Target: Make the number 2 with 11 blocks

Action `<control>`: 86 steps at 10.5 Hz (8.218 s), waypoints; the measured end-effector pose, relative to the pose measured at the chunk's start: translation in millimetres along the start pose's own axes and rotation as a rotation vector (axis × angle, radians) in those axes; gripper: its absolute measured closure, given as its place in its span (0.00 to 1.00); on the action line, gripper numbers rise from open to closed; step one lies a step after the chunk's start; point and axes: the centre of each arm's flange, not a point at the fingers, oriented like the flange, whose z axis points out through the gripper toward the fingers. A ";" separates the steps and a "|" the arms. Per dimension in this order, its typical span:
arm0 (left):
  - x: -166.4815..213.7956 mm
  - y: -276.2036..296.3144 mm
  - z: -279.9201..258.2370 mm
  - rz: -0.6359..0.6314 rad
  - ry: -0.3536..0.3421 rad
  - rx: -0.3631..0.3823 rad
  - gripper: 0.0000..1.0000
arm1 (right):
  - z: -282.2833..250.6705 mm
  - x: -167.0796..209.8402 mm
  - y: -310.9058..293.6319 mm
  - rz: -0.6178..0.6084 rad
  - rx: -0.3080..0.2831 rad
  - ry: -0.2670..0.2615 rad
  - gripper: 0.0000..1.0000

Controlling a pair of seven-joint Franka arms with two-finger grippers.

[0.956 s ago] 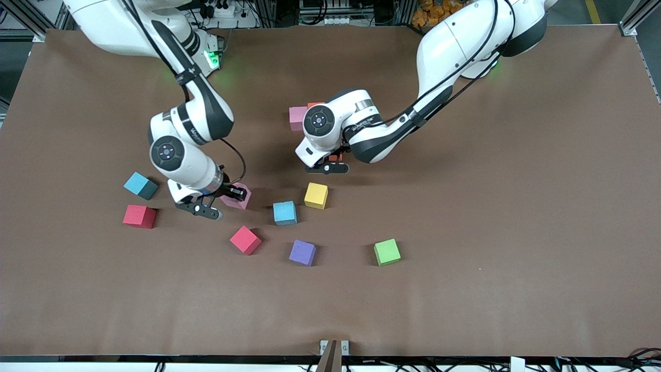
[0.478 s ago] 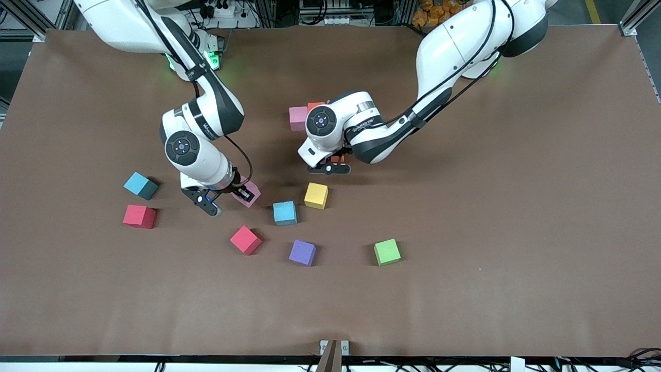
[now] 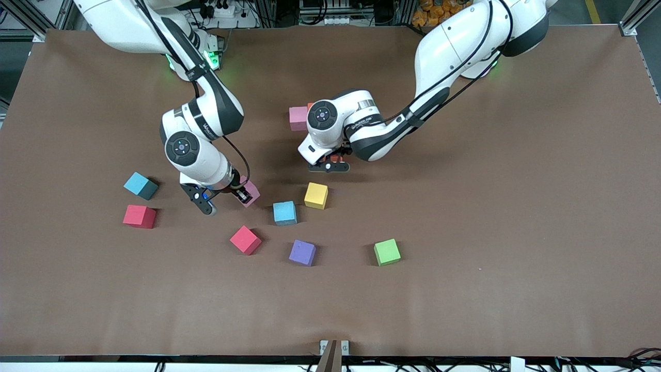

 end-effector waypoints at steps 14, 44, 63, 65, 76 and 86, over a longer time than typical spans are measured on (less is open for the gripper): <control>-27.4 -6.5 5.6 0.011 0.002 -0.006 0.39 | 1.4 -38.7 -10.6 0.451 0.000 -0.010 0.46; 29.2 -76.7 -126.0 0.024 0.065 -0.122 0.00 | 46.0 -156.2 23.8 0.520 -0.012 -0.181 0.46; 233.3 -217.9 -80.1 1.080 0.668 0.060 0.00 | 76.1 -226.9 19.8 0.658 -0.054 -0.203 0.46; 236.9 -219.9 -69.9 1.065 0.688 0.045 0.00 | 76.0 -226.7 19.6 0.672 -0.055 -0.202 0.46; 244.6 -228.6 -68.0 1.047 0.700 0.045 0.00 | 80.3 -233.6 12.9 0.684 -0.053 -0.197 0.46; 248.4 -245.8 -76.2 0.962 0.701 0.022 0.00 | 80.3 -234.8 11.8 0.680 -0.051 -0.195 0.46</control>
